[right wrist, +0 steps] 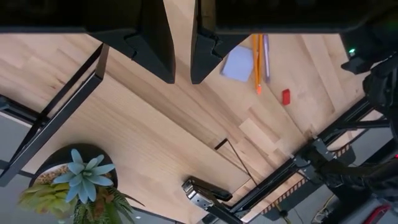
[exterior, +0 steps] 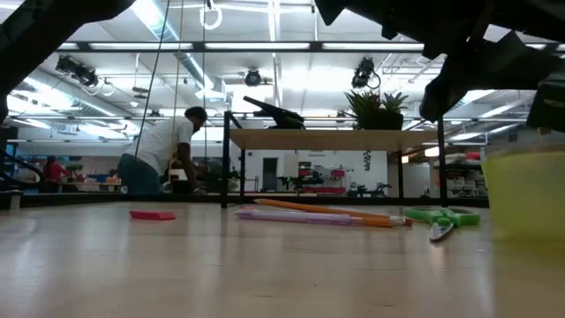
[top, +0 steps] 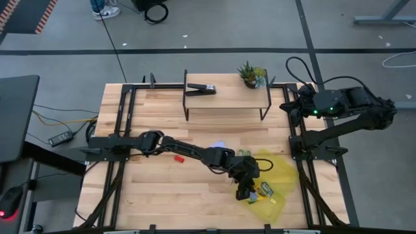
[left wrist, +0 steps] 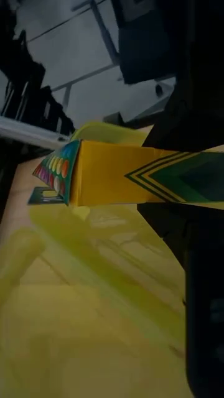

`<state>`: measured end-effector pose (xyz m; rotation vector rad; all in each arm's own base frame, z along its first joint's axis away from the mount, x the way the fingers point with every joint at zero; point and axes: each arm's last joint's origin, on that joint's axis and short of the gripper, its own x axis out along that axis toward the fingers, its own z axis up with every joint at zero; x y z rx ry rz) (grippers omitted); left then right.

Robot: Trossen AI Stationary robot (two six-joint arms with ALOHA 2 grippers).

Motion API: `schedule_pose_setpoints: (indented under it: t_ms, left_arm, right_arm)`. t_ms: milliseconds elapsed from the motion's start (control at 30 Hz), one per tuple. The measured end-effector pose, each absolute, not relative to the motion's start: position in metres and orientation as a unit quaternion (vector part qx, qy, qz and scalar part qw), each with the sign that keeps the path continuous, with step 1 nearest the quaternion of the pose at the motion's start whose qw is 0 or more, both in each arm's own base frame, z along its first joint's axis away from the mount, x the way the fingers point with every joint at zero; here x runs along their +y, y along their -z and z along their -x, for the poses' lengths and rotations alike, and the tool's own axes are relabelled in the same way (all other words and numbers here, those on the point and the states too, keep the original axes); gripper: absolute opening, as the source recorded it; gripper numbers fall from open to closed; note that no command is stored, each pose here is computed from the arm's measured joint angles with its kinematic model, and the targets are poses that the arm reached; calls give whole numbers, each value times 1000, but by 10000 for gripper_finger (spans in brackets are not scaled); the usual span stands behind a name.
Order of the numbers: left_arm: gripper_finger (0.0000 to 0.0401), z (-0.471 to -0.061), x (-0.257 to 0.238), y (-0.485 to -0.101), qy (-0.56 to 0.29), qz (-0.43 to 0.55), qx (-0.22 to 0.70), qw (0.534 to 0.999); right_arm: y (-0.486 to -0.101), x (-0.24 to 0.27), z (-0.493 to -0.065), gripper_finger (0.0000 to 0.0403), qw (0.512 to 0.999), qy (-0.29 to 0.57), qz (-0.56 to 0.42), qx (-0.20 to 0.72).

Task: Pack school essentials
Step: Put the yellow crayon box into the yellow supply box

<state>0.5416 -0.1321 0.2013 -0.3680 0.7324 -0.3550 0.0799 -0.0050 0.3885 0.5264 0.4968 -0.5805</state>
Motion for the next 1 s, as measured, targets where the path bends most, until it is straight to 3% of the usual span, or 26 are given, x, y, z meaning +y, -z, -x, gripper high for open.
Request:
schedule_pose_setpoints:
  t_ms: [333, 733, 1000]
  left_arm:
    - [124, -544, -117, -200, 193, 157, 357, 900]
    - [127, -531, -123, -189, 266, -29, 386, 883]
    - [122, -529, -139, -214, 269, -134, 347, 888]
  right_arm:
    - [-389, -5, -80, 57, 894, 280, -254, 239]
    - [-389, -5, -80, 57, 893, 282, -261, 237]
    - [-389, -5, -80, 57, 892, 282, -261, 237]
